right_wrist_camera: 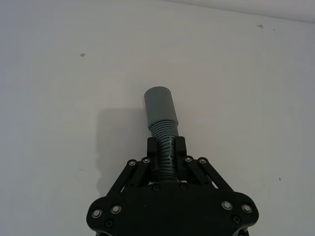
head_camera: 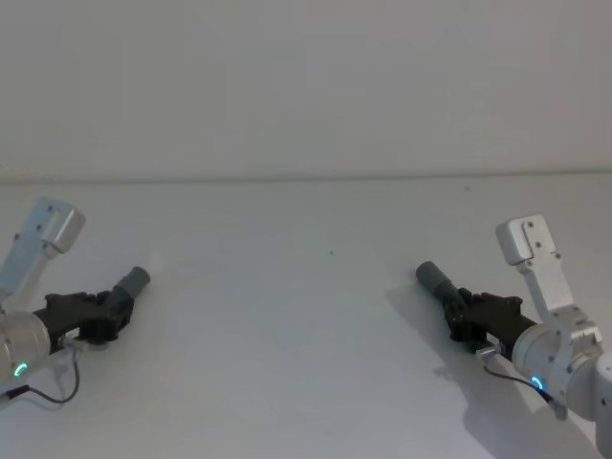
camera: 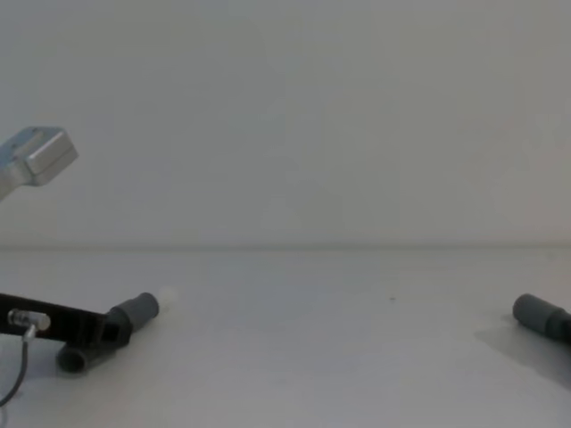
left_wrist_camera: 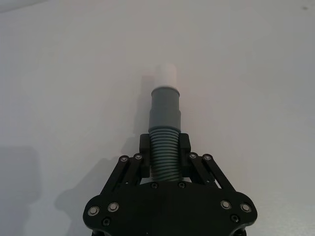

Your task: Use both hands to pick up one end of the pipe from the table, align the ends, and insert them.

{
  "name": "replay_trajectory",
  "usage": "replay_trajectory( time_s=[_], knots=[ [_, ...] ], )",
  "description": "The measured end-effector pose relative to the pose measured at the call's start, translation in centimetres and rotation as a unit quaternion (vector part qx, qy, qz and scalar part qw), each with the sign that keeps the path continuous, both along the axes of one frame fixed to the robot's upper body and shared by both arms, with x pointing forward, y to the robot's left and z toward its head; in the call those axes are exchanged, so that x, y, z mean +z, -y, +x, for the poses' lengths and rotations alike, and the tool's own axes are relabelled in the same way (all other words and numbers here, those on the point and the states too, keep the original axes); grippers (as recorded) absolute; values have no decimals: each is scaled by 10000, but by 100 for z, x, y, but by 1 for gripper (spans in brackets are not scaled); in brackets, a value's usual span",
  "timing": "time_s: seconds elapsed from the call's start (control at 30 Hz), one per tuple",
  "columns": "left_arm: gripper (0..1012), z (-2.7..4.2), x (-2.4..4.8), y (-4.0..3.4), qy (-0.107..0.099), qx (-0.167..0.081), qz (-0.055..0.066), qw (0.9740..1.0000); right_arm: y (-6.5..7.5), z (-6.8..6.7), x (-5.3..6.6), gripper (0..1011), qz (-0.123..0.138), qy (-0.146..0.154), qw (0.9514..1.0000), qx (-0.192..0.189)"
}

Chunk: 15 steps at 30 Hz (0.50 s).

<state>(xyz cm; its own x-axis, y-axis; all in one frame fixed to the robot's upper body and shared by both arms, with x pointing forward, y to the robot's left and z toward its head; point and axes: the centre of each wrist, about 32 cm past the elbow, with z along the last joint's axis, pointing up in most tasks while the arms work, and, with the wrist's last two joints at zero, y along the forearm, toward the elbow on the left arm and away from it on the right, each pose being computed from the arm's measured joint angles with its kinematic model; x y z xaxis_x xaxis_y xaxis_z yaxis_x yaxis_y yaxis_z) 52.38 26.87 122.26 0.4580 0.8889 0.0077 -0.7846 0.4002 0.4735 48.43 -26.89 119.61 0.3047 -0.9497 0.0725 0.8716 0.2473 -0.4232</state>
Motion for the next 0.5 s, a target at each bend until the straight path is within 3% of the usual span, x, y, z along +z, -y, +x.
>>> replay_trajectory(
  time_s=[0.23, 0.5],
  knots=[
    [300, 17, 58, -25, 110, -301, -86, 9994, 0, 0, 0, 179, 0, -1, 10000, 0],
    [300, 52, 183, -68, 281, -803, -188, 9962, 0, 0, 0, 179, 0, -1, 10000, 0]
  ],
)
